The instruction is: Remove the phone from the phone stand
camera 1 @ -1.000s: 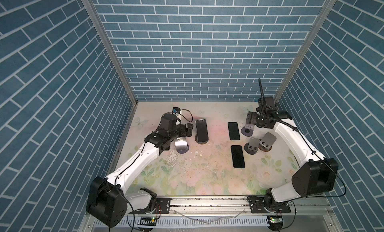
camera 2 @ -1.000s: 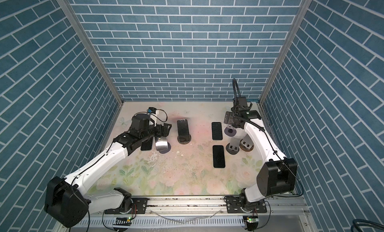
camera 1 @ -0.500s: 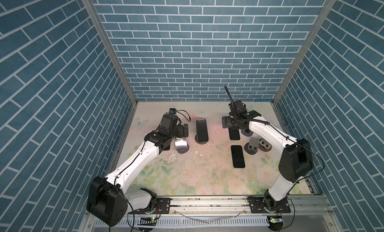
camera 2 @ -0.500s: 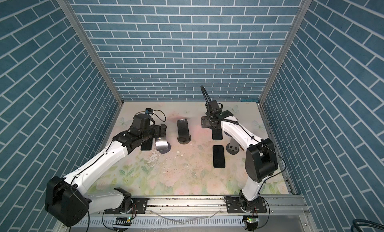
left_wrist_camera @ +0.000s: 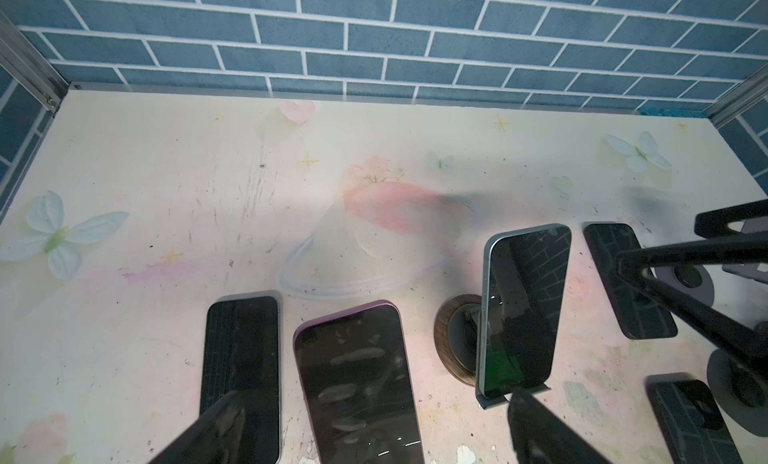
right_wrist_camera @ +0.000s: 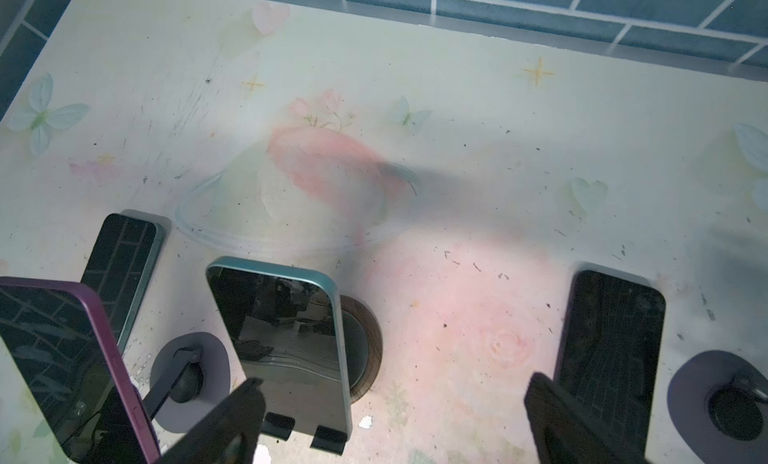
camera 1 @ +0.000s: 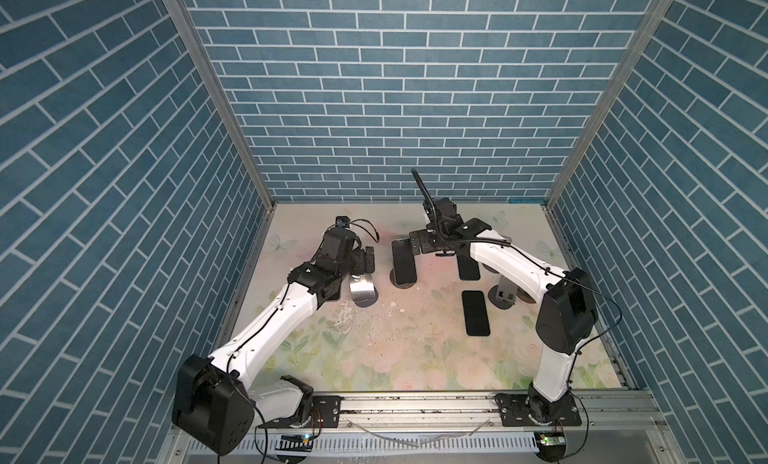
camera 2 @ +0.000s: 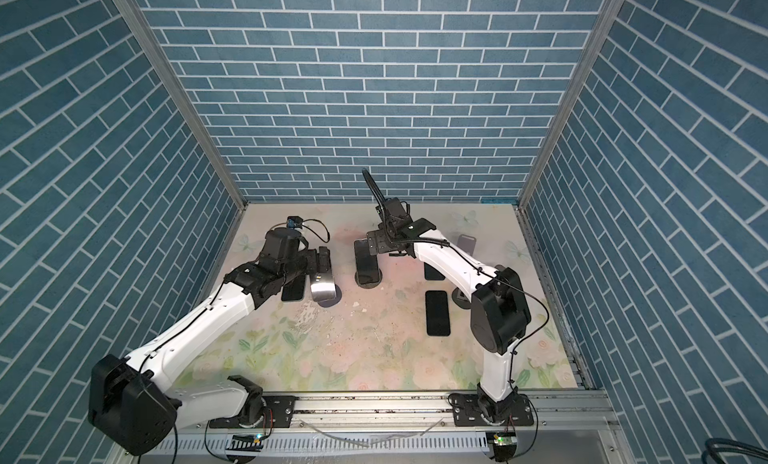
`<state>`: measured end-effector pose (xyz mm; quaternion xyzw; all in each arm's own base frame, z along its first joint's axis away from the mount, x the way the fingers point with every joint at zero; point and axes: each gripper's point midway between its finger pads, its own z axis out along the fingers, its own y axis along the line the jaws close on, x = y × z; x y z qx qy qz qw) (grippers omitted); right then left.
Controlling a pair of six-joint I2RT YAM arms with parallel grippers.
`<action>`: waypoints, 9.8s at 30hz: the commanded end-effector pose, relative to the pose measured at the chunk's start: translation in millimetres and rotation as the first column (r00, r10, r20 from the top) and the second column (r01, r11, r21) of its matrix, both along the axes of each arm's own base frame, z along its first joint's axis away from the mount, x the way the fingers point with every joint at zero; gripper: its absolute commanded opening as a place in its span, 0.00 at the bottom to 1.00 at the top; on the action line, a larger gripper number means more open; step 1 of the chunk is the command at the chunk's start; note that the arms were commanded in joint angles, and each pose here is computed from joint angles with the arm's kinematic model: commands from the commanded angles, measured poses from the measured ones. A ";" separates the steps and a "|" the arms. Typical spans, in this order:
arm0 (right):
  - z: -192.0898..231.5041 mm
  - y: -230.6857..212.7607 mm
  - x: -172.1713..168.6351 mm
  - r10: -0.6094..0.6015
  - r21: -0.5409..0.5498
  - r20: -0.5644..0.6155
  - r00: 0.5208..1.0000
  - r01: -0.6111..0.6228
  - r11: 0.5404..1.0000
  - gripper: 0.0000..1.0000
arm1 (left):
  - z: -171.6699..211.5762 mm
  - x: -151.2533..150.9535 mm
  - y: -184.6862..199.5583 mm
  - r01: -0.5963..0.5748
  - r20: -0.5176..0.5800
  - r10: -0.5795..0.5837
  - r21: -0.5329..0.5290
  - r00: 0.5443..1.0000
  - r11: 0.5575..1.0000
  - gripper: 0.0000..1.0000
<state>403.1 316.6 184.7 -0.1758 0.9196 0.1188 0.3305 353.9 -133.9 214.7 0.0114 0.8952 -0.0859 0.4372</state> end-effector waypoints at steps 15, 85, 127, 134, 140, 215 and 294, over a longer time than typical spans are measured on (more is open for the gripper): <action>-6.7 53.2 -3.6 0.113 -0.025 -0.013 0.994 -0.113 0.993 0.99 | 13.4 -11.1 8.9 0.017 0.114 -0.019 0.015 0.993 1.000 0.99; 11.5 64.5 -1.9 0.044 0.036 -0.025 0.999 -0.043 0.998 0.53 | 13.6 -17.3 12.8 0.024 0.154 -0.026 0.017 0.988 1.000 0.99; -65.3 -55.3 23.4 -0.130 -0.035 -0.136 0.982 0.126 0.991 0.52 | 15.1 -6.1 -21.3 0.141 0.122 -0.131 -0.076 0.984 0.987 1.00; -83.1 -60.7 29.2 -0.139 -0.053 -0.164 0.977 0.132 0.990 0.53 | 15.0 -5.2 -20.8 0.138 0.122 -0.129 -0.072 0.984 0.988 1.00; -94.7 -67.4 32.3 -0.147 -0.071 -0.180 0.973 0.136 0.988 0.53 | 12.2 -5.2 -21.0 0.137 0.116 -0.129 -0.070 0.985 0.988 1.00; -123.3 -71.1 44.9 -0.188 -0.038 -0.248 0.950 0.184 0.982 0.80 | 7.0 2.8 -27.0 0.137 0.090 -0.129 -0.084 0.988 0.987 1.00; -81.0 -120.8 15.6 -0.251 -0.109 -0.043 0.967 0.245 0.963 0.92 | -98.9 35.0 -1.6 -0.140 -0.310 0.182 0.155 0.933 0.978 0.72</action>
